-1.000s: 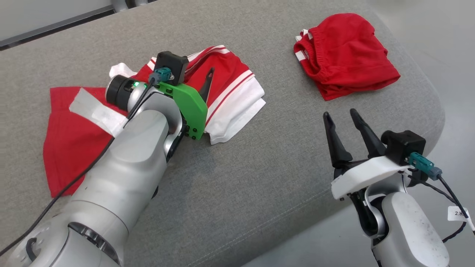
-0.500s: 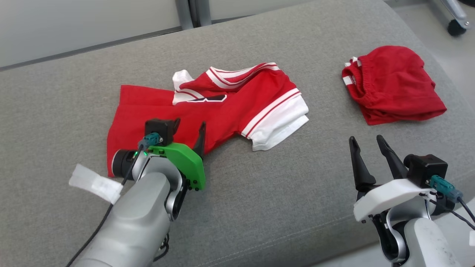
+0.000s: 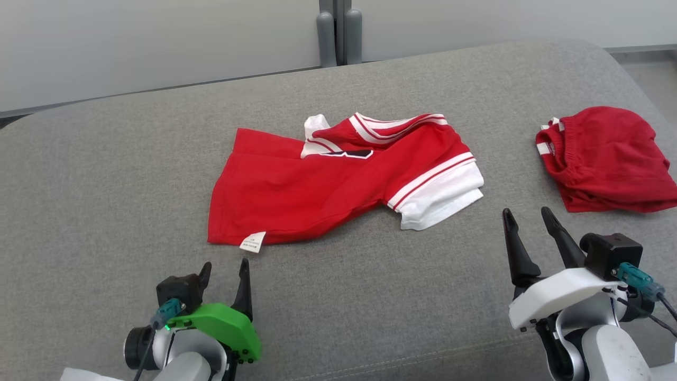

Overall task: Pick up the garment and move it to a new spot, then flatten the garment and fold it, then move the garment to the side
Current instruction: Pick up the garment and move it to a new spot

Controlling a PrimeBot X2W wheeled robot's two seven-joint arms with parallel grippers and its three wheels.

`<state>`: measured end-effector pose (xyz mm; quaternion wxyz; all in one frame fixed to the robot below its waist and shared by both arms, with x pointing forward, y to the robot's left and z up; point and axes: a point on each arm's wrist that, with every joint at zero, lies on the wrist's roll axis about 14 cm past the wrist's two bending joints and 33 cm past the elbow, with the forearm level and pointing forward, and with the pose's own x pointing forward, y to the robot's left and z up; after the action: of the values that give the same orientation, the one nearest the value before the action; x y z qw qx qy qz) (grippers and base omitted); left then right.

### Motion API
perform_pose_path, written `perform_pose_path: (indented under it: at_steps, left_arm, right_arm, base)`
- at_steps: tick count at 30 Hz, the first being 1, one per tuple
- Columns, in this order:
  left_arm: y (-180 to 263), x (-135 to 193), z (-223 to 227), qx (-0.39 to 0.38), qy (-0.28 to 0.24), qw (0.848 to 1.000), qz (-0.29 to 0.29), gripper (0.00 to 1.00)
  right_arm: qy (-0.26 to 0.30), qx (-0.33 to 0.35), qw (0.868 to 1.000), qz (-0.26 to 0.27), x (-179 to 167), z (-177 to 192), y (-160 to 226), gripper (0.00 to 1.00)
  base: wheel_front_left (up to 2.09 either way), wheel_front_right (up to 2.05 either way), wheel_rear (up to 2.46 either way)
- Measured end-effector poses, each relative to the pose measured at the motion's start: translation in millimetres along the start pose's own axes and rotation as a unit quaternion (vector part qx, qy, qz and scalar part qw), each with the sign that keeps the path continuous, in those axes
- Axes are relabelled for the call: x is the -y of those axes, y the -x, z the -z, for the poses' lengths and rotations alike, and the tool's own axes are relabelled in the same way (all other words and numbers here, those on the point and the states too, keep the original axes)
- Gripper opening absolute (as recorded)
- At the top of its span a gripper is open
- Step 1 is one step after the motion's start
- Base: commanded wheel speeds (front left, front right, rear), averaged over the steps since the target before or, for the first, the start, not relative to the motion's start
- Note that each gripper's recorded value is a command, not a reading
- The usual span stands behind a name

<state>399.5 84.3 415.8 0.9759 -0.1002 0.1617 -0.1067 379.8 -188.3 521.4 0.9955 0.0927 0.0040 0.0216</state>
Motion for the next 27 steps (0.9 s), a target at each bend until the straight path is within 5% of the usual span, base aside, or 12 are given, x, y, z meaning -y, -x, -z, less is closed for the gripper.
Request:
perform_pose_path:
  at_steps: [19,27]
  left_arm:
    - [-35,-24,-1,-0.047,0.106,0.992,-0.059,1.00]
    - [-59,-39,16,-0.076,0.103,0.988,-0.092,1.00]
  right_arm:
    - [0.009,-0.013,1.000,0.004,4,4,-7,1.00]
    - [0.015,-0.025,0.999,0.031,22,11,-5,1.00]
  base:
    - [0.00,0.00,0.00]
    - [0.00,0.00,0.00]
